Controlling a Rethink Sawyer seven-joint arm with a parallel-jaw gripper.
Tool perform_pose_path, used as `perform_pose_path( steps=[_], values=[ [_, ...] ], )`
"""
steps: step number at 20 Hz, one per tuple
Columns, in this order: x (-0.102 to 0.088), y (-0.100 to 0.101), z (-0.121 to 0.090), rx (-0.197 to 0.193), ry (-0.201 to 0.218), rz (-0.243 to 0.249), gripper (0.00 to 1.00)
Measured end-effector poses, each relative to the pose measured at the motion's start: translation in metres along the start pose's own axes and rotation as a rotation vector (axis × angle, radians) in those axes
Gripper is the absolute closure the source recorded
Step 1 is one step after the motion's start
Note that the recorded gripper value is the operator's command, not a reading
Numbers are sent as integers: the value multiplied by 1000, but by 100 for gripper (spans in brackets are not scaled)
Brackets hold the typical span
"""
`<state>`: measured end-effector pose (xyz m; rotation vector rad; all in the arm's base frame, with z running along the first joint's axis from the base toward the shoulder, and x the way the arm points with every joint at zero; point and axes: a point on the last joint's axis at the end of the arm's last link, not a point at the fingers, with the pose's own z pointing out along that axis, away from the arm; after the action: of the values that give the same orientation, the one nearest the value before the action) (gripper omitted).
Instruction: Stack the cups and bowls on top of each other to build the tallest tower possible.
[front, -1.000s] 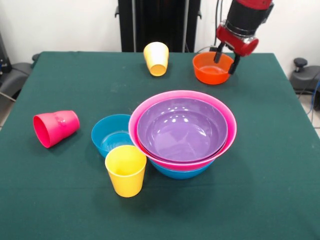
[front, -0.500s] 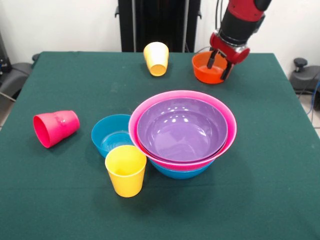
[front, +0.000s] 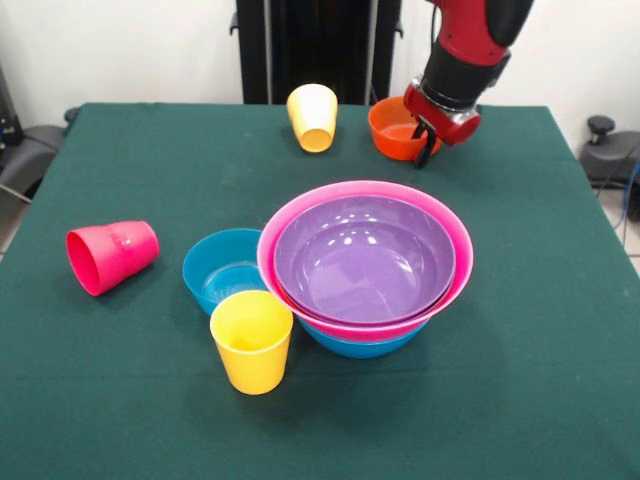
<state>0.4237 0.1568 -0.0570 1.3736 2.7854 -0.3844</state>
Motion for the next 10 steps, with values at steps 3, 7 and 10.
perform_pose_path(
  steps=[3, 7, 10],
  values=[
    [5, 0, -1, 18, 0, -20, 100],
    [0, 8, 2, 58, 14, -41, 100],
    [-9, 18, 0, 102, 52, -57, 100]
  ],
)
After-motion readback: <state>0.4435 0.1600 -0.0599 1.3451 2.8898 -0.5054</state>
